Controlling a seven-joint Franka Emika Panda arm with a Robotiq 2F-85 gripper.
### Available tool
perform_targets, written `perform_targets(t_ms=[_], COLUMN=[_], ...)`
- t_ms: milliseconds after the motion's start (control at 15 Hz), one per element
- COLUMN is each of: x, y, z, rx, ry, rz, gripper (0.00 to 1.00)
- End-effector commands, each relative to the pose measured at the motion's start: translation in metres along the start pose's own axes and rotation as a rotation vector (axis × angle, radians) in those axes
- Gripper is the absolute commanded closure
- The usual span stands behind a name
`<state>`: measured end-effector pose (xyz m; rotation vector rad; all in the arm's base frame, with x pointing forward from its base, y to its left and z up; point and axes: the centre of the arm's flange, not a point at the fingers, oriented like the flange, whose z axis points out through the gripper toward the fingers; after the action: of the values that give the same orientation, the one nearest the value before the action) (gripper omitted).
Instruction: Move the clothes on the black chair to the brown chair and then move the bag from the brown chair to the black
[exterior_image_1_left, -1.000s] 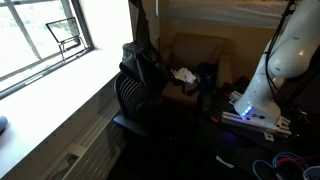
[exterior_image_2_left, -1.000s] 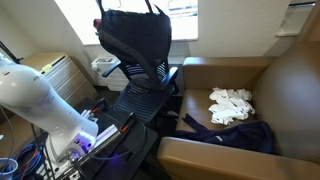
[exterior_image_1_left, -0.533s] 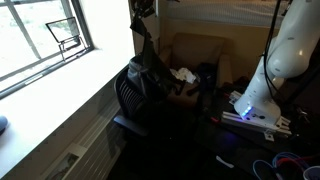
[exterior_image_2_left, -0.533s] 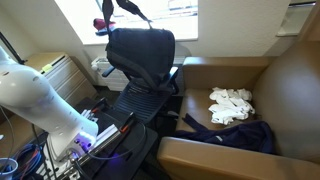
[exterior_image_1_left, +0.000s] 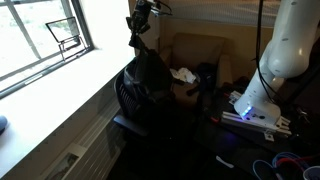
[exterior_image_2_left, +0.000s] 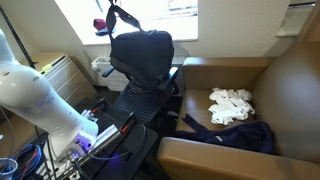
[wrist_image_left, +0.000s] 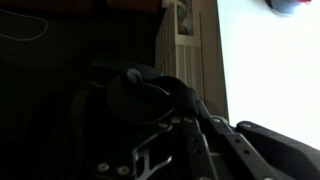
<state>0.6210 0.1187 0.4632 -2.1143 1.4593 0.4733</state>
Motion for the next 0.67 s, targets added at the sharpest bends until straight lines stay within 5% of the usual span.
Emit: perform_targets(t_ms=[0, 267, 333, 400, 600], x=[0.015, 0.036, 0.046, 0.03, 0.048], y=[-0.034, -0.058, -0.061, -0.043, -0.047], z=[-0.007, -0.04, -0.048, -0.033, -0.049], rx=[0.092, 0.27, 0.329, 0.241, 0.295], ry=[-0.098, -0.237, -0.237, -0.206, -0.221], rz=[0.002, 0.037, 0.062, 0.056, 0.08], gripper=[0.98, 0.98, 0.68, 0.93, 0.71])
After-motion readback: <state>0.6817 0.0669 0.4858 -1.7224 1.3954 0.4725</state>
